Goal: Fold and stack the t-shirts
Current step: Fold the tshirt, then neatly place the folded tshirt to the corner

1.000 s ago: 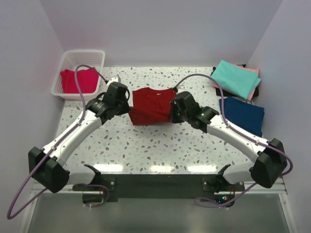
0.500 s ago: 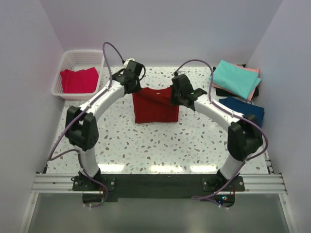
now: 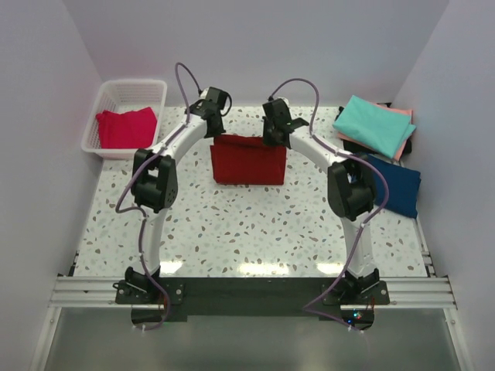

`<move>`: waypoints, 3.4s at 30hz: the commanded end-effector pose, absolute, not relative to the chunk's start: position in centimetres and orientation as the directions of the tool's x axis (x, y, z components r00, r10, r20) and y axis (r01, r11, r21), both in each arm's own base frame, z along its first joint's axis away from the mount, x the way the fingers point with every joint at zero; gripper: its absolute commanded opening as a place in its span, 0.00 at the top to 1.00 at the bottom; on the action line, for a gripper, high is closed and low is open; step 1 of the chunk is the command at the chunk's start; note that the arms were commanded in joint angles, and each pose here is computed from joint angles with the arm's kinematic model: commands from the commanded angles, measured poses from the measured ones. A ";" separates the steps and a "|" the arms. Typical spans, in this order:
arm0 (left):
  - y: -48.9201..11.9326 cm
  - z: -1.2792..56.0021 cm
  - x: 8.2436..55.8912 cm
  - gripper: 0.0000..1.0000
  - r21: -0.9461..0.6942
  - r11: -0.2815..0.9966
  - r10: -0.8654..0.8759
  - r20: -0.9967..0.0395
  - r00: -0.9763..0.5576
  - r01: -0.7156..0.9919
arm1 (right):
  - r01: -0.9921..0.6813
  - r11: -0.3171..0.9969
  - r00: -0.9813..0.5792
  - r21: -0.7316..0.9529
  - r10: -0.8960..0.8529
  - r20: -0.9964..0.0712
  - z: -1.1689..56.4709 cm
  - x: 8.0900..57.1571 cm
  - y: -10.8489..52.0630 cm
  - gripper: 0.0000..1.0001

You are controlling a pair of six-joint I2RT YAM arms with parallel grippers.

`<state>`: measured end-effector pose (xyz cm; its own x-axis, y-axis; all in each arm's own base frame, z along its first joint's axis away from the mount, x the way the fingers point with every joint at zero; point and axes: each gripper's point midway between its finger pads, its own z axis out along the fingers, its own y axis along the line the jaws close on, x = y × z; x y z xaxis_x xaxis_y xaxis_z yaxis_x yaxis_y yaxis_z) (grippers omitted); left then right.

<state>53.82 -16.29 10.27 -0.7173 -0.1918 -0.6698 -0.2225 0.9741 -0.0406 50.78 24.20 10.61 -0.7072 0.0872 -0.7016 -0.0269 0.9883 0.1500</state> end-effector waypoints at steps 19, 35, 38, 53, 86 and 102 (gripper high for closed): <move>-13.8 17.1 57.6 0.63 -0.229 0.958 -0.284 -0.837 -0.467 -0.173 | 0.036 0.977 -0.569 0.210 0.193 -0.799 15.2 55.3 21.9 0.65; -23.3 12.3 45.0 0.65 -0.224 0.962 -0.019 -0.624 -0.781 0.155 | -0.182 0.956 -0.770 0.231 0.007 -0.638 11.4 45.3 26.7 0.62; -23.2 10.5 42.8 0.66 -0.204 0.966 0.009 -0.583 -0.812 0.157 | -0.206 0.951 -0.795 0.229 -0.026 -0.606 9.9 43.9 27.4 0.62; -17.4 1.4 36.8 0.71 0.014 1.000 0.029 -0.389 -0.921 0.026 | -0.180 0.965 -0.892 0.193 -0.077 -0.445 2.6 39.3 26.0 0.63; -14.2 17.0 38.8 0.62 -0.066 0.995 -0.100 -0.729 -0.677 -0.075 | 0.024 0.998 -0.806 0.057 0.053 -0.589 12.2 37.8 16.3 0.34; -12.3 14.7 40.6 0.62 -0.164 0.986 -0.134 -0.677 -0.724 -0.029 | -0.054 0.909 -0.847 0.412 0.177 -0.501 6.2 42.6 18.7 0.18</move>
